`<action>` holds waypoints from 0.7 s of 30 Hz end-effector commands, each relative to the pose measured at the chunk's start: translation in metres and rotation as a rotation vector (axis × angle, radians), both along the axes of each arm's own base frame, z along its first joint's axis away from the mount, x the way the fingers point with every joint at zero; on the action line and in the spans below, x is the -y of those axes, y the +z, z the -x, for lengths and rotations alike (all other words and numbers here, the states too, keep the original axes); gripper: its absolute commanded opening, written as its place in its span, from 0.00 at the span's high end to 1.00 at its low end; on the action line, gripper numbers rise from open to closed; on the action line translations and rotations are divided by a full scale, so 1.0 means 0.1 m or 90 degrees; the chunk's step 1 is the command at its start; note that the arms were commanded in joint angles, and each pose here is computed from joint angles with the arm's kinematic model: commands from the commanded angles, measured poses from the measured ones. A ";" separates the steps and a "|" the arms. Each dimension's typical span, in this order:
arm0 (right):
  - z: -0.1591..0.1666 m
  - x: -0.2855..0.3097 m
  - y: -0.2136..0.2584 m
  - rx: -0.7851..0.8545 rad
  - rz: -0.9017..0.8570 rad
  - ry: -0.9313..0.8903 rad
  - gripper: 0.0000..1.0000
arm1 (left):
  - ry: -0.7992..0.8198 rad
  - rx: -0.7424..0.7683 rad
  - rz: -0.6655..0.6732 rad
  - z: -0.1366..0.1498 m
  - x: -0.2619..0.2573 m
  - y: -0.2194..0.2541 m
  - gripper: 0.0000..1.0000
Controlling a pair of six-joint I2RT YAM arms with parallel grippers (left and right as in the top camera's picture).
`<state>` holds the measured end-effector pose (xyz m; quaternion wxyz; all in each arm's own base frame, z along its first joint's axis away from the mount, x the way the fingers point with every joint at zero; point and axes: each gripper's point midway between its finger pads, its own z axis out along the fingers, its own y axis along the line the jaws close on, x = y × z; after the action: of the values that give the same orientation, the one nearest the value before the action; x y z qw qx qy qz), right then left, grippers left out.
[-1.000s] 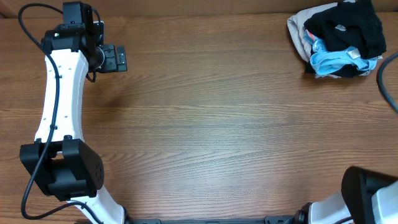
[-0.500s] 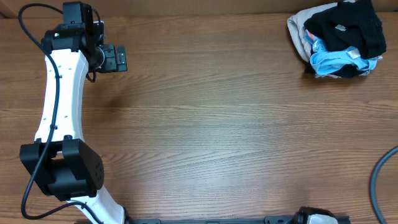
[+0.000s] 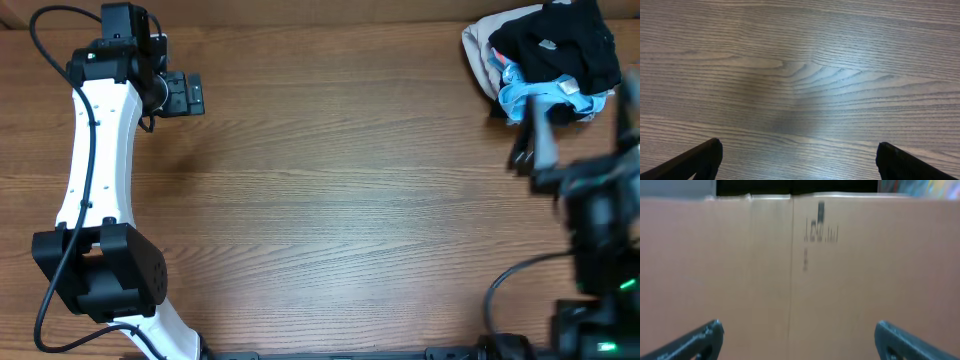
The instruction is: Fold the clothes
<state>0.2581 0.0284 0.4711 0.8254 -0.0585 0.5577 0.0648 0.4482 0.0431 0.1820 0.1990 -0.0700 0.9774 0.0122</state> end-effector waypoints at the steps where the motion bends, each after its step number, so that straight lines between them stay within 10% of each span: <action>1: 0.02 0.03 -0.64 -0.005 -0.007 -0.016 0.00 | 0.003 0.012 0.007 -0.05 0.01 0.05 0.00; 21: 0.14 0.04 -2.61 -0.159 -0.024 -0.020 0.00 | 0.003 0.012 0.007 -0.05 0.01 0.06 0.00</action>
<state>0.2444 0.0338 0.2218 0.7608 -0.0528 0.6415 0.0829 0.4482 0.0432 0.1820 0.1989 -0.0703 0.9774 0.0124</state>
